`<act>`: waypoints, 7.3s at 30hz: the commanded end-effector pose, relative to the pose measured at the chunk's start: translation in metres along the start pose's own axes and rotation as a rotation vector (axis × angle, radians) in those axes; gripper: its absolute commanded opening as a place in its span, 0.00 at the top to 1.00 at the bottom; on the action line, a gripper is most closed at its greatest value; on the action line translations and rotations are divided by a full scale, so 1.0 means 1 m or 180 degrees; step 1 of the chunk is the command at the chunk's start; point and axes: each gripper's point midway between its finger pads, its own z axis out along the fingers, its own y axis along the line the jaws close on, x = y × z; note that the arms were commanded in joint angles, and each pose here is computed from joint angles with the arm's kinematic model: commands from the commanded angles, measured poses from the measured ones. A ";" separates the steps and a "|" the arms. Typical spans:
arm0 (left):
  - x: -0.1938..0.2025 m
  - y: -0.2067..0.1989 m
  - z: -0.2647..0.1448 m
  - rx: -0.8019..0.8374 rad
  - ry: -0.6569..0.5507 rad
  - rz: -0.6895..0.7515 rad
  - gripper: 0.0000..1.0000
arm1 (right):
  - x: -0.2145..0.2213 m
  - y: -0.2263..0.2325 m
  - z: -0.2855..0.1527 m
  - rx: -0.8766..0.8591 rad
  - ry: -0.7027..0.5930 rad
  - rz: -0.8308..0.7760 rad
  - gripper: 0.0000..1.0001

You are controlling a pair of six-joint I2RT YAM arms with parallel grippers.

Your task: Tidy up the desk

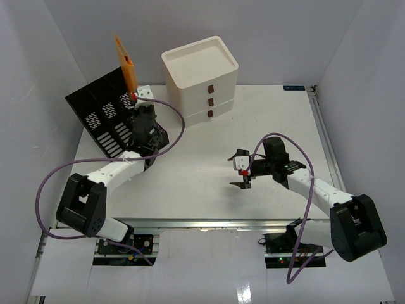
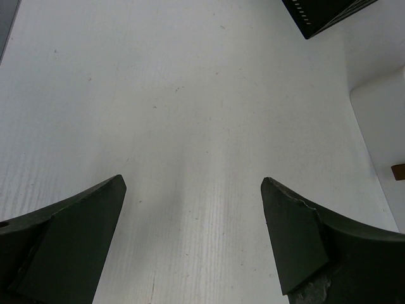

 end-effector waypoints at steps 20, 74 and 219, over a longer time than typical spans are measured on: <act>0.001 -0.020 0.030 -0.0191 0.0022 0.0021 1.00 | -0.001 -0.007 -0.004 0.0078 -0.0050 -0.0031 0.06; -0.009 0.046 -0.050 0.0522 0.0229 -0.0497 1.00 | -0.004 -0.014 -0.010 0.0170 -0.0119 -0.0094 0.05; 0.031 0.067 0.026 -0.0545 -0.0049 -0.1096 1.00 | -0.007 -0.005 0.060 -0.0080 0.0147 0.0177 0.05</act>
